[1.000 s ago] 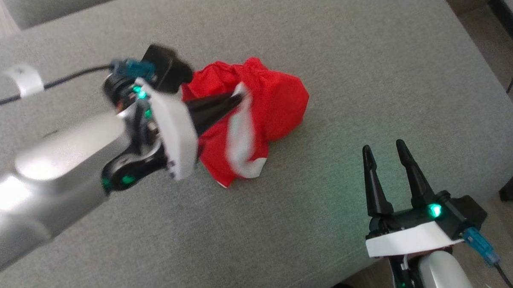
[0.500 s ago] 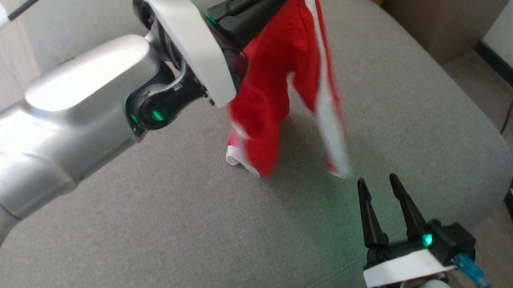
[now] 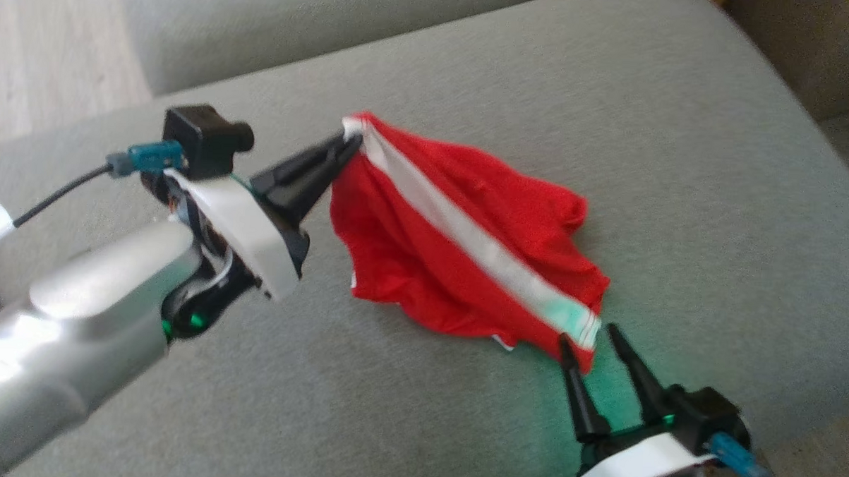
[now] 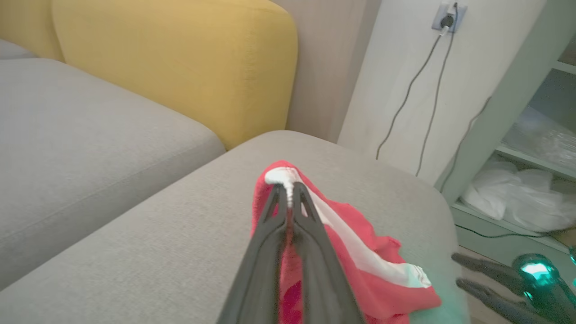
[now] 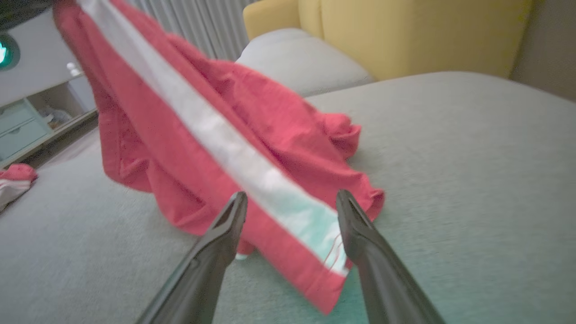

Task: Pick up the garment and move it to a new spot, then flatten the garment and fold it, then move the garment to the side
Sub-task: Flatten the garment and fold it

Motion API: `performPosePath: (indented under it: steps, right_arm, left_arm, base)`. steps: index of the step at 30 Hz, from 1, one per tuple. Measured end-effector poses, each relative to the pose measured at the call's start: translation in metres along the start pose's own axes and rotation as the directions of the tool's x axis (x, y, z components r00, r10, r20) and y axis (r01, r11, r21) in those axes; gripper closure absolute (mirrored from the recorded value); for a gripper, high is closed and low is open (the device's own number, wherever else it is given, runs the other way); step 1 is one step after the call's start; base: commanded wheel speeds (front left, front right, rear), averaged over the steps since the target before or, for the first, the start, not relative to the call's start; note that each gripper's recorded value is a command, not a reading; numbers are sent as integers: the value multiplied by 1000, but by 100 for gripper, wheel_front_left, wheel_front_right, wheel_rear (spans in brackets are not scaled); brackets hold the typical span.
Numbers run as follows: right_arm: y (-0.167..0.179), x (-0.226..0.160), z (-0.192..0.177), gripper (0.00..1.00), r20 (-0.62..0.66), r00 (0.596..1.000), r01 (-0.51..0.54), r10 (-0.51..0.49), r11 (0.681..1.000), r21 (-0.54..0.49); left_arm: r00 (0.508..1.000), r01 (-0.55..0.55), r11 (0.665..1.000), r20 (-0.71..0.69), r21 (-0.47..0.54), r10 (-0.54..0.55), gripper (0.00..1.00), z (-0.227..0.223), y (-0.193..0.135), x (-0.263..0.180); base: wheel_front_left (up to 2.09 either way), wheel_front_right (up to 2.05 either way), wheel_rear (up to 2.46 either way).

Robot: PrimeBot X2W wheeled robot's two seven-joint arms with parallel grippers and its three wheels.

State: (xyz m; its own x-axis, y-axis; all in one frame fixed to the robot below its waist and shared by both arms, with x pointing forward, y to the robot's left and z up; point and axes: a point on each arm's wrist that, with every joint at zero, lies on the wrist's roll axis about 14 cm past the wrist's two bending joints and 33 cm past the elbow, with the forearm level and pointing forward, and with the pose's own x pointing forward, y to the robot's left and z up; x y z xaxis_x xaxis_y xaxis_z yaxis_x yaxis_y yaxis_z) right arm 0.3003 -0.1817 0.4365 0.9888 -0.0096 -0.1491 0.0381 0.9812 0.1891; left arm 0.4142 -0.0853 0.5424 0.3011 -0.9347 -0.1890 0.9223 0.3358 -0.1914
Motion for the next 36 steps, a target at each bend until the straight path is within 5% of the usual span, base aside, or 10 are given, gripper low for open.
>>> performPosePath:
  steps: [8, 27, 30, 31, 32, 36]
  right_arm:
    - [31, 27, -37, 0, -137, 983, -124, 119, 992, -24]
    - [-13, 54, -45, 0, -183, 983, -3, -1, 1000, -22]
    - [-6, 55, -52, 25, -210, 977, -30, 24, 999, -28]
    - [-4, 54, -55, 45, -218, 975, -37, 31, 999, -28]
    - [-2, 54, -56, 45, -224, 974, -43, 35, 999, -28]
    - [-1, 54, -58, 100, -228, 973, -49, 41, 998, -27]
  left_arm:
    - [990, -128, 992, 58, 6, 127, 100, -2, 54, -7]
    - [989, -150, 989, 14, 8, 150, 100, -17, 63, -15]
    - [987, -158, 987, 9, 9, 157, 100, -17, 63, -18]
    - [987, -158, 987, 9, 9, 158, 100, -17, 63, -19]
    - [987, -160, 987, 10, 9, 160, 100, -17, 63, -20]
    - [987, -162, 987, 9, 7, 162, 100, -18, 63, -21]
  base:
    - [0, 0, 0]
    - [0, 0, 0]
    - [0, 0, 0]
    - [0, 0, 0]
    - [0, 0, 0]
    - [0, 0, 0]
